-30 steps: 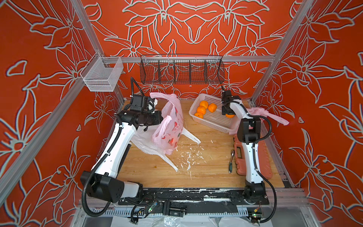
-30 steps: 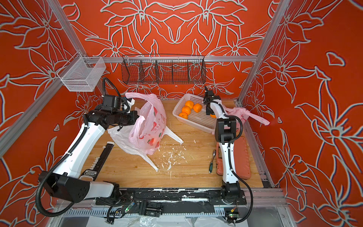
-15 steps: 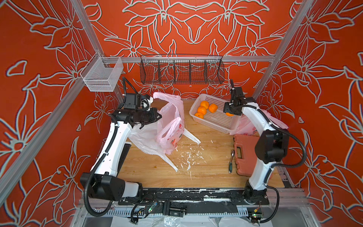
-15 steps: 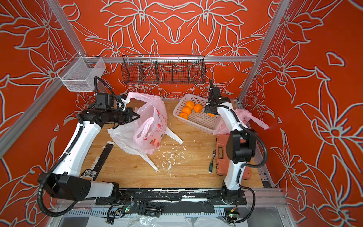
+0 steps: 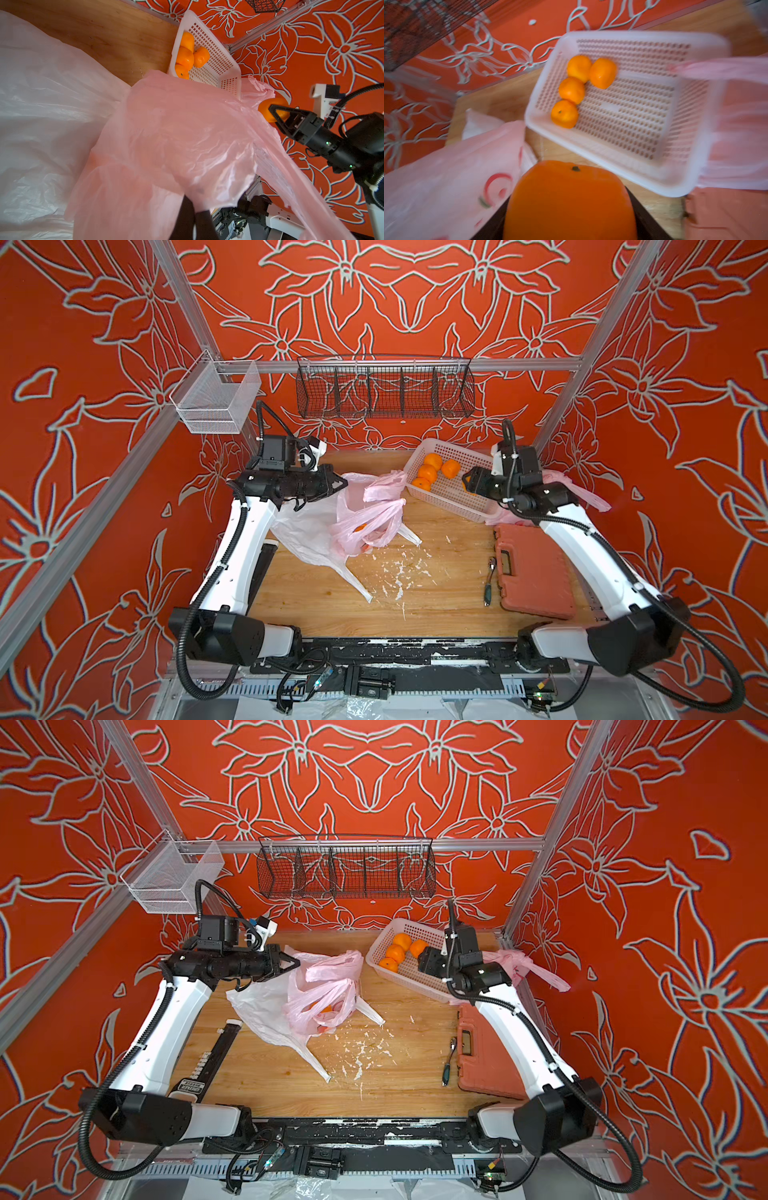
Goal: Place the oranges into plastic bags & tie knots
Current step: Place the orange in the plastic bag.
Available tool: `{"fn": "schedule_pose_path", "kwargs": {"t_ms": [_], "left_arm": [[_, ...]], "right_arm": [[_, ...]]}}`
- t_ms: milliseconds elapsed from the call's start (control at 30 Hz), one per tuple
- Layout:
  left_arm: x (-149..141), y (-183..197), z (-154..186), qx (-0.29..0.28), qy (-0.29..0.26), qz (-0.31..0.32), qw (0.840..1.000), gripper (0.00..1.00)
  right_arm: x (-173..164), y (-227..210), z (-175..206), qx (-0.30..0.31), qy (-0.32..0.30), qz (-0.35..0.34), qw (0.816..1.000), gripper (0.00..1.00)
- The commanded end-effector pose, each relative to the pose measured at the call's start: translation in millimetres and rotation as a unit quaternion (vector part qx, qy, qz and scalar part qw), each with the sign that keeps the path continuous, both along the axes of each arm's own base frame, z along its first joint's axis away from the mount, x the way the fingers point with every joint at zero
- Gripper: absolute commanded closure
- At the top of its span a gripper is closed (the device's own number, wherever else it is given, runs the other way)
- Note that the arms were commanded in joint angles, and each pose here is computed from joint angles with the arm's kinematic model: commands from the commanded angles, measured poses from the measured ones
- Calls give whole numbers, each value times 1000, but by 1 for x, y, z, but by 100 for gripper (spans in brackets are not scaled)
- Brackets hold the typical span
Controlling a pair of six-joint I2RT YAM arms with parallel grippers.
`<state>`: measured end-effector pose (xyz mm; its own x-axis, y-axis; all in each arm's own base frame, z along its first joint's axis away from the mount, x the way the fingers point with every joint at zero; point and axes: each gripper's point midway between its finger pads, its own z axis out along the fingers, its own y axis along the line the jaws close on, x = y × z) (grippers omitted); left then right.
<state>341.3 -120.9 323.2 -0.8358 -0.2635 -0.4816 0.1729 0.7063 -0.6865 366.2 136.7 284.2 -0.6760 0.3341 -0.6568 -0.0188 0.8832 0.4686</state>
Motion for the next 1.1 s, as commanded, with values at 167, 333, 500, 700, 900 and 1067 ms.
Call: {"fn": "schedule_pose_path", "kwargs": {"t_ms": [167,333,500,700,900,1067], "left_arm": [[-12,-4,9,-14,-24,-19,999,100],[-12,-3,9,-9,-25,-16,1000,100],[-7,-3,9,-12,-26,-15,999,100],[-6,-3,7,-9,-25,-15,1000,100],[-9,-3,5,-10,-23,-14,1000,100],[-9,-2,4,-10,-24,-12,1000,100]], "right_arm": [[-35,86,44,196,-48,111,973,54],[-66,101,43,208,-52,111,970,54],[-102,112,3,149,-1,100,984,54],[-143,159,-14,154,5,162,975,55],[-132,209,15,163,-49,190,967,55],[-89,229,23,154,-93,156,971,55]]}}
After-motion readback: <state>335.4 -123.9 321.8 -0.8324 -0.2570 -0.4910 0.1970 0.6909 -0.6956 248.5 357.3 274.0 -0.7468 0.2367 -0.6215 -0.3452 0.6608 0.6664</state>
